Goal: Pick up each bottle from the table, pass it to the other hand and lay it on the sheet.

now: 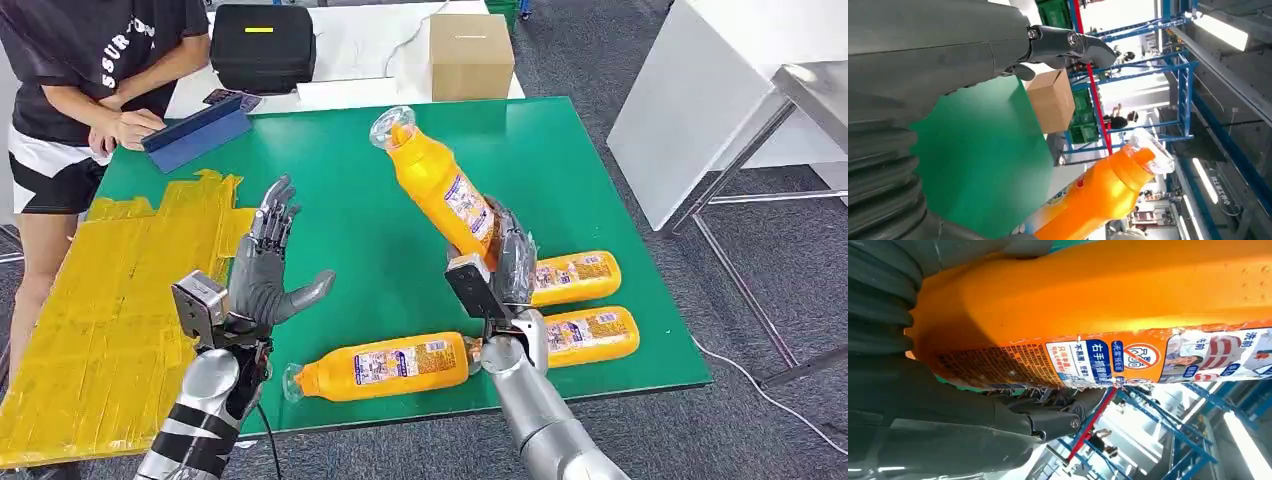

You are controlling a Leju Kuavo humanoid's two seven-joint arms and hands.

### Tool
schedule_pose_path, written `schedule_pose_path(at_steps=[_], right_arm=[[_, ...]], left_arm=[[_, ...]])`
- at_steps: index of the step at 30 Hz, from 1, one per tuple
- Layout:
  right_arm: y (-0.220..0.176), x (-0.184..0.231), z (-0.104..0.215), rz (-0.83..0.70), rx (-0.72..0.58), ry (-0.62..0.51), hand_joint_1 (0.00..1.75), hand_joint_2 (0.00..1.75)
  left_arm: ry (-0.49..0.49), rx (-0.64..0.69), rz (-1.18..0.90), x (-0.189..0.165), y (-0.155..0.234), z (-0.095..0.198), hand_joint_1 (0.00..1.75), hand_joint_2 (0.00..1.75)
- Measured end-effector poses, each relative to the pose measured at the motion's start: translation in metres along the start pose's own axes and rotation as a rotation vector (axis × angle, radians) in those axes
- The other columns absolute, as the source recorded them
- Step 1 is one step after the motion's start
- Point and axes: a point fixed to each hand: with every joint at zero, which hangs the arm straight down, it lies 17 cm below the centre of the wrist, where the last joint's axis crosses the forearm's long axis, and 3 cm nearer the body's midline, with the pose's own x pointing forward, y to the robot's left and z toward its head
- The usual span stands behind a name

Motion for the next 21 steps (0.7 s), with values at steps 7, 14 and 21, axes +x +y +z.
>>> schedule_pose_path(at_steps=[7,14,21], right_arm=[[0.025,0.011,0.012,-0.240,0.111,0.053,1.75,1.75],[0.076,0.054,0.040,-0.537,0.361,0.062,1.75,1.75],[0.099,0.075,0.058,-0.573,0.475,0.031,1.75,1.75]], left_arm=[[0.045,-0.075,-0.040,-0.008,-0.021,-0.009,0.00,1.75],[0.084,-0.141,0.067,-0.012,-0.034,-0.019,0.00,1.75],[0.115,-0.181,0.127,-0.017,-0.041,-0.020,0.00,1.75]])
